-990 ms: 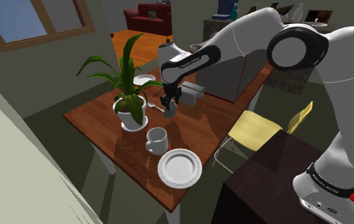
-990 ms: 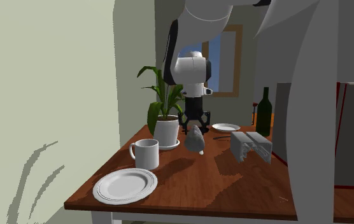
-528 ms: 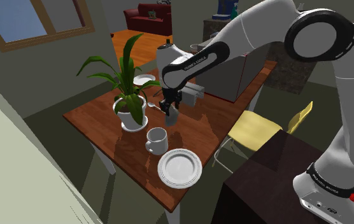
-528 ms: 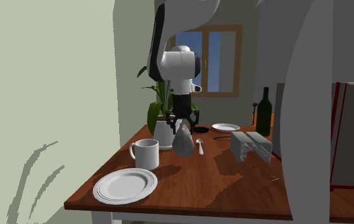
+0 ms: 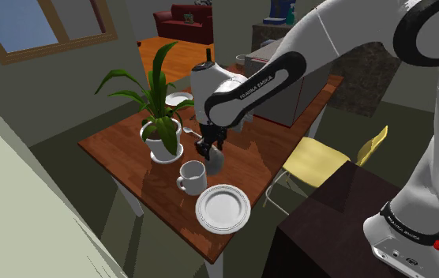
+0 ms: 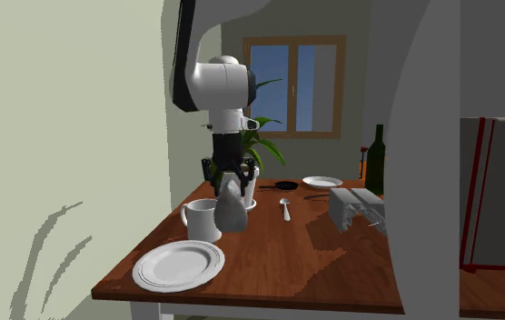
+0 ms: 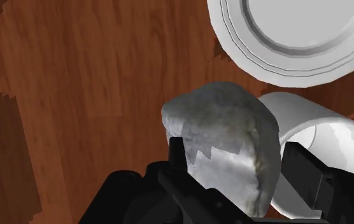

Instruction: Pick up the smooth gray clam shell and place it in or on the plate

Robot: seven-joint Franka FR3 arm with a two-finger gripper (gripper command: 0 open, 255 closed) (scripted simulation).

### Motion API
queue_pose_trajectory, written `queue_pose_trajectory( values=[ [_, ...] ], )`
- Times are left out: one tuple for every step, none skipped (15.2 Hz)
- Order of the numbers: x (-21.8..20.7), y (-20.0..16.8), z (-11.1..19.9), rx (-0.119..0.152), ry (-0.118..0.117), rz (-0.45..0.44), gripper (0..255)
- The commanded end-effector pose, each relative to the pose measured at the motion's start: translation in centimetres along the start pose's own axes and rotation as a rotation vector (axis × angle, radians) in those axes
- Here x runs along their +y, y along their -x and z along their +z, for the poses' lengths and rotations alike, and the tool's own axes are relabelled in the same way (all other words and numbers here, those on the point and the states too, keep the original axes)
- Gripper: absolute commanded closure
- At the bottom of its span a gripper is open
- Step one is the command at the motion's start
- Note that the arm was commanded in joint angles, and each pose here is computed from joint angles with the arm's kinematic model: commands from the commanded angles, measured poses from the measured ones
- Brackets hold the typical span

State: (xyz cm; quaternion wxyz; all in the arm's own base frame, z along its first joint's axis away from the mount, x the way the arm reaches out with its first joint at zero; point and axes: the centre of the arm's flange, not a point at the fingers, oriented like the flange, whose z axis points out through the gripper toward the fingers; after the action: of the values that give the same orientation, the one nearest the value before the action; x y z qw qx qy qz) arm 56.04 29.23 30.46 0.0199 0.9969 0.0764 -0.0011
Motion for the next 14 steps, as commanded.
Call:
queue_pose_trajectory(
  values=[
    [-1.8, 1.9, -0.2, 0.000, 0.000, 0.001, 255],
    [-2.7, 2.8, -0.3, 0.000, 0.000, 0.001, 255],
    [-3.6, 3.7, -0.4, 0.000, 0.000, 0.001, 255],
    [-4.6, 4.7, -0.6, 0.000, 0.000, 0.001, 255],
    [-5.5, 5.6, -0.7, 0.000, 0.000, 0.001, 255],
    [-6.4, 6.5, -0.8, 0.000, 0.000, 0.001, 255],
    [-7.3, 7.5, -0.9, 0.000, 0.000, 0.001, 255],
    [-8.3, 8.4, -1.1, 0.000, 0.000, 0.001, 255],
    [-9.2, 9.3, -1.2, 0.000, 0.000, 0.001, 255],
    [-9.5, 9.7, -1.2, 0.000, 0.000, 0.001, 255],
    [-9.5, 9.7, -0.7, 0.000, 0.000, 0.001, 255],
    [-9.6, 9.7, -0.2, 0.000, 0.000, 0.001, 255],
    [-9.6, 9.6, 0.4, 0.000, 0.000, 0.001, 255],
    [-9.6, 9.6, 0.9, 0.000, 0.000, 0.001, 255]
  ],
)
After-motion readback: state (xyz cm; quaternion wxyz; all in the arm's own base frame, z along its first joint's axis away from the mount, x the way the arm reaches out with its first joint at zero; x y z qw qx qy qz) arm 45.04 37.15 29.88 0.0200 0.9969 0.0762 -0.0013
